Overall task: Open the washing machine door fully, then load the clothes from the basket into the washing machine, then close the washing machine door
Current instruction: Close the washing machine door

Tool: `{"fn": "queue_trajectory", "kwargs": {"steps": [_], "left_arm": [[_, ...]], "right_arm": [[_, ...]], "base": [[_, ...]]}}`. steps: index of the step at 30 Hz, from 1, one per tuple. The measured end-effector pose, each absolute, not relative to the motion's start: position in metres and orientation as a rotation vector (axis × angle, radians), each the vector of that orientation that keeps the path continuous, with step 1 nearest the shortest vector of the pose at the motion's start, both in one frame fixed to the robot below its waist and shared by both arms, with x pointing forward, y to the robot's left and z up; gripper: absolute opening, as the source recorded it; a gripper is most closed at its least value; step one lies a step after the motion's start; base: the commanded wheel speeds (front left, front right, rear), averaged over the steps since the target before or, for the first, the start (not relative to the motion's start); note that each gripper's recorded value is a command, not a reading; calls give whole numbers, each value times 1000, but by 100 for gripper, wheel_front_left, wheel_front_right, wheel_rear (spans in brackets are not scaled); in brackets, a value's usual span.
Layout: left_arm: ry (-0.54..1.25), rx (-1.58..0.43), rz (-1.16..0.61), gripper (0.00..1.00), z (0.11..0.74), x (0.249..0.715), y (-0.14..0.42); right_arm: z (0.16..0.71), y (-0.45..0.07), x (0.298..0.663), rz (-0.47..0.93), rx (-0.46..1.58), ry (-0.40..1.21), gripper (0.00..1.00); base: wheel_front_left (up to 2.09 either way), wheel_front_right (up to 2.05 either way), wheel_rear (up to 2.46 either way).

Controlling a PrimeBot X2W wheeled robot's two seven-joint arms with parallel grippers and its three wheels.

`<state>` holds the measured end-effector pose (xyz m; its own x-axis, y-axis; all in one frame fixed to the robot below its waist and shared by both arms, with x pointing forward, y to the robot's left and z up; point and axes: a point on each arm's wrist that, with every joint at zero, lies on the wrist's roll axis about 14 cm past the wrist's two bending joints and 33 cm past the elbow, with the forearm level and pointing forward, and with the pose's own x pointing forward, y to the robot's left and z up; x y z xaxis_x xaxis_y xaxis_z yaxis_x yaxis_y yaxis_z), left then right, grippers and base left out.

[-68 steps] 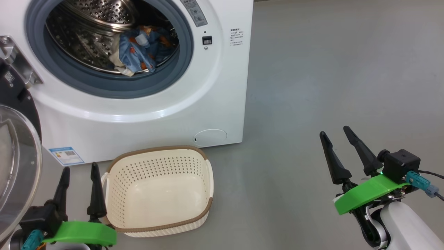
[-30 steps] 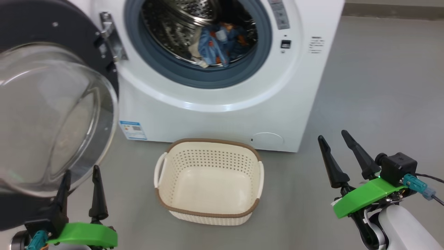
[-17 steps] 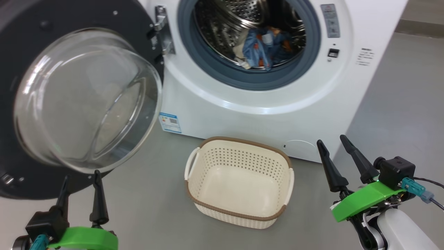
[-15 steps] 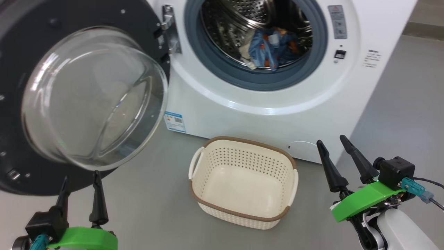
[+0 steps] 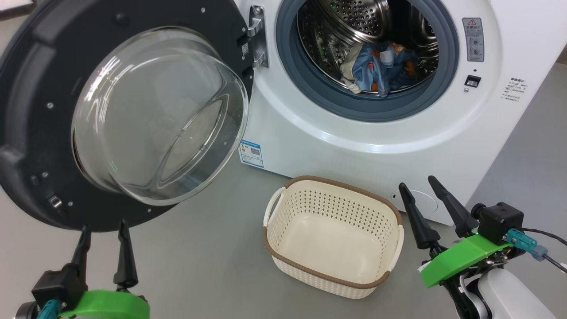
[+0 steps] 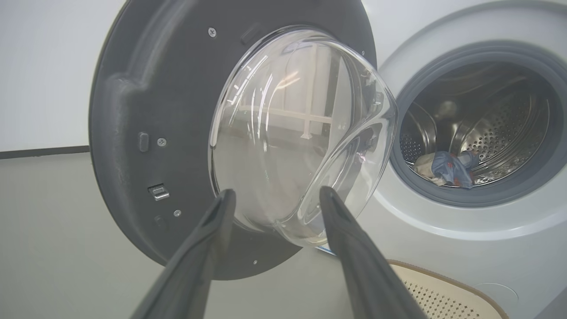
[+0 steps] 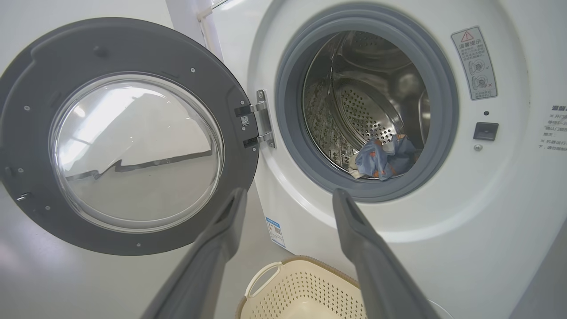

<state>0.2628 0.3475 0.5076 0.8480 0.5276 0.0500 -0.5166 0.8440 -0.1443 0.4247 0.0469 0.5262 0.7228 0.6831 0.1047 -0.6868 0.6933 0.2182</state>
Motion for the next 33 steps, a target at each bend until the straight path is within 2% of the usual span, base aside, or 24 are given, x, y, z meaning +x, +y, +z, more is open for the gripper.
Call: {"fn": "queue_trajectory", "kwargs": {"steps": [28,29,30,31,33], "left_arm": [[-92,-134,547,100,508,263,346],[-92,-135,548,75,508,263,347],[-91,-135,549,30,508,263,347],[-92,-135,550,0,508,262,347],[-100,-134,551,0,510,262,348]], "right_arm": [[525,46,422,772,241,-10,100],[525,47,422,772,242,-9,100],[525,47,422,773,242,-9,100],[525,47,422,774,242,-8,100],[525,48,423,775,243,-8,100]], "base": [[0,0,0],[0,0,0],[0,0,0],[0,0,0],[0,0,0]]}}
